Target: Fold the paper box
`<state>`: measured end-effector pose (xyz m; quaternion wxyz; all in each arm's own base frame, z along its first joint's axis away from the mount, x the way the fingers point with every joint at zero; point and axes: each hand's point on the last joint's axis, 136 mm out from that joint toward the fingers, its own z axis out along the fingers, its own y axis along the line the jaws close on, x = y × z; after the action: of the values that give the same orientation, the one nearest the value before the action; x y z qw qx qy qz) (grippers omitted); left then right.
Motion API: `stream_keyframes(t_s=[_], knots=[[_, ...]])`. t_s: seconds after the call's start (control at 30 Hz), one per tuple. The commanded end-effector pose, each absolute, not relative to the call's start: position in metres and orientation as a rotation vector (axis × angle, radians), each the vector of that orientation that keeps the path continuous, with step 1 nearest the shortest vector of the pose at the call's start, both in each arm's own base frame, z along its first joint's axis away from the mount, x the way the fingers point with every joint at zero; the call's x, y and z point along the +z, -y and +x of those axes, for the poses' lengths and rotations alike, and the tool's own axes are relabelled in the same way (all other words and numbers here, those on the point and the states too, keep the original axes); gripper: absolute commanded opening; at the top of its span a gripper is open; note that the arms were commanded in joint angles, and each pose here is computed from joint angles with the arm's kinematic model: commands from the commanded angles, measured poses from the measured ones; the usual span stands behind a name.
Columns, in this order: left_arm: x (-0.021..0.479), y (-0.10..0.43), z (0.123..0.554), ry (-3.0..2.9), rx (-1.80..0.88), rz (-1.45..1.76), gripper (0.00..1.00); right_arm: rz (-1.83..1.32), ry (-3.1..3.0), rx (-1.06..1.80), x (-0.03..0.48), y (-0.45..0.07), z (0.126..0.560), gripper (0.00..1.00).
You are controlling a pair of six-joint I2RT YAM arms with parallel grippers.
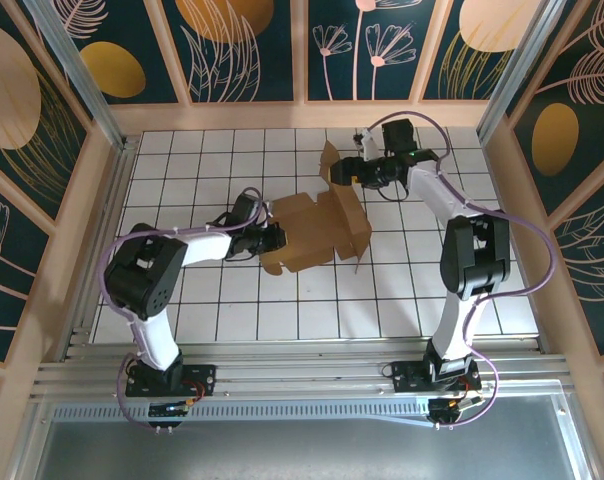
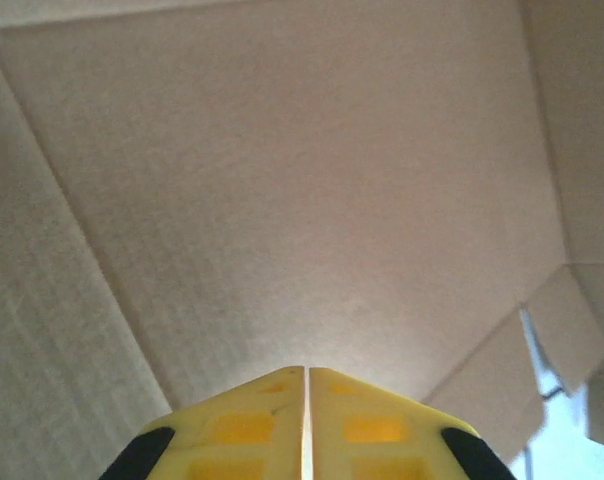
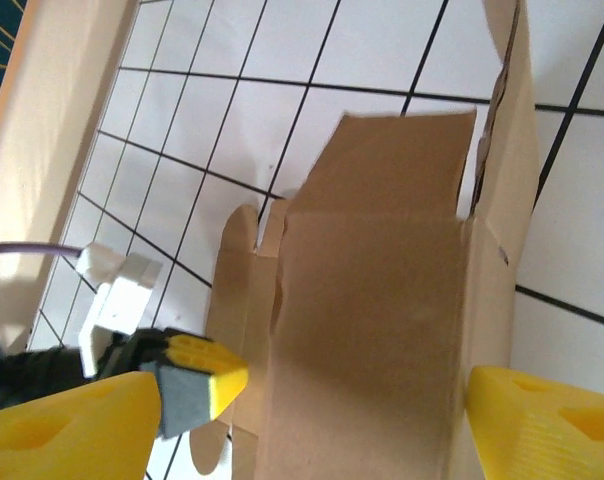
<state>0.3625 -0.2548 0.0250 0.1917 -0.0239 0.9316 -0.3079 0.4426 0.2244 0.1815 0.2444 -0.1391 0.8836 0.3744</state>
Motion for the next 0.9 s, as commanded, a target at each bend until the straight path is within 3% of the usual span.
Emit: stream_keyframes(t_s=[0.0,0.17,0.43,0.63,0.87], knots=[[0.008,0.254,0.367,-2.641,-0.859,-0.098,0.07,-0.345,-2.424,1.037,0.183,-0.218,0.435,0.81],[-0.002,0.255,0.344,-2.672,-0.923,-0.149,0.05,-0.337,-2.473,0.978,0.173,-0.212,0.428,0.79],[0.005,0.252,0.325,-2.649,-0.900,-0.261,0.04,-0.417,-2.554,0.607,0.161,-0.209,0.427,0.80],[0.010,0.264,0.319,-2.587,-1.016,-0.430,0.03,-0.450,-2.586,0.577,0.161,-0.210,0.430,0.63],[0.019,0.307,0.317,-2.494,-1.172,-0.602,0.02,-0.604,-2.609,0.569,0.166,-0.223,0.424,0.58]])
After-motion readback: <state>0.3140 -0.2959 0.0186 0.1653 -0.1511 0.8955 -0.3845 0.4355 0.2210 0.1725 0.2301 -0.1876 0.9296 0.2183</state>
